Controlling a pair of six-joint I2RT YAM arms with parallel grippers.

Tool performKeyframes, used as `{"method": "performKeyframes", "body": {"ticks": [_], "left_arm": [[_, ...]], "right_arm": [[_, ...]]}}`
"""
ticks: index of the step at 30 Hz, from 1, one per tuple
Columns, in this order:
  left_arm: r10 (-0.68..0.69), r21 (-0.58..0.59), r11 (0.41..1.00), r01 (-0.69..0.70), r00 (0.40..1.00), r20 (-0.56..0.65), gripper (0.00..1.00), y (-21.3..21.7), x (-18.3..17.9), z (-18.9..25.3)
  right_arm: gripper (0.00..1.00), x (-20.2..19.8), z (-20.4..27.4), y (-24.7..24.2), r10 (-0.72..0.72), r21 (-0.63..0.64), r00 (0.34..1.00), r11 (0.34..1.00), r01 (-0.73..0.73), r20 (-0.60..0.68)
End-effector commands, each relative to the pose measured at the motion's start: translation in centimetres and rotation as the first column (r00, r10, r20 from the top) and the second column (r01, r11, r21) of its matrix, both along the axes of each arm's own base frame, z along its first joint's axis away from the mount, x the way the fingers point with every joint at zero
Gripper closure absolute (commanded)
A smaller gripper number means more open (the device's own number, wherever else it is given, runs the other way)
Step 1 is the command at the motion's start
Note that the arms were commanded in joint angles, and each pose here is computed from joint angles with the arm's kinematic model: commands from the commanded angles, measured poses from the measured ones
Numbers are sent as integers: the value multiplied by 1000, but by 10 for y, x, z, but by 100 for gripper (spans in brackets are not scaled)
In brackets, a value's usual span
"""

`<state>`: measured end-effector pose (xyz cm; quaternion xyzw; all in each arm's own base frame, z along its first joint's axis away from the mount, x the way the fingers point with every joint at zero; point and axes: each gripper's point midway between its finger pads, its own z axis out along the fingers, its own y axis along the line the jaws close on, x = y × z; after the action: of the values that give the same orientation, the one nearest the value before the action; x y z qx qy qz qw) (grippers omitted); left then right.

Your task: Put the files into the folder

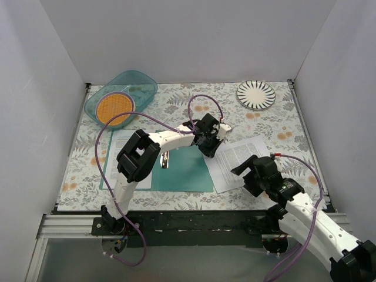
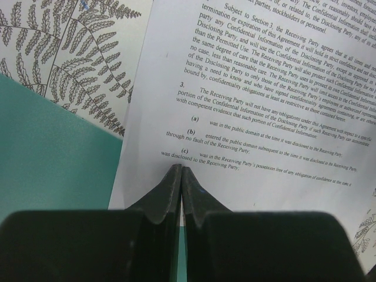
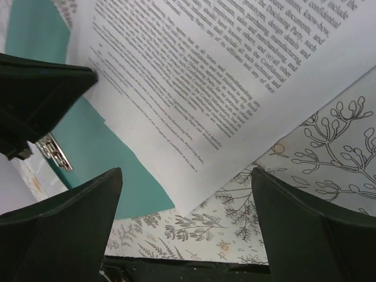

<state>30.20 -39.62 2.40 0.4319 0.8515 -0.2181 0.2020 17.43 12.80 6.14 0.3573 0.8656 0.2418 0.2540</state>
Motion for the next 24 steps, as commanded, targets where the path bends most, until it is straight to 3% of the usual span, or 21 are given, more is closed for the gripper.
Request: {"method": "performKeyframes", "body": {"ticks": [1, 7, 12, 19, 24], "left_arm": [[8, 140, 990, 1, 998, -68, 100, 29, -21, -25], [9, 136, 991, 0, 998, -63, 100, 27, -19, -22], [11, 133, 991, -2, 998, -66, 100, 26, -18, -21], [8, 149, 989, 2, 998, -69, 100, 30, -20, -25], [6, 149, 989, 4, 998, -66, 100, 31, -21, -24]], "right_arm": [[1, -23, -24, 17, 78, 54, 991, 996, -73, -110], [1, -34, -34, 38, 145, 91, 978, 987, -133, -149], [1, -34, -40, 56, 125, 161, 982, 982, -102, -141], [1, -53, -52, 82, 192, 144, 960, 976, -165, -202], [1, -49, -47, 76, 161, 69, 967, 986, -150, -199]]}}
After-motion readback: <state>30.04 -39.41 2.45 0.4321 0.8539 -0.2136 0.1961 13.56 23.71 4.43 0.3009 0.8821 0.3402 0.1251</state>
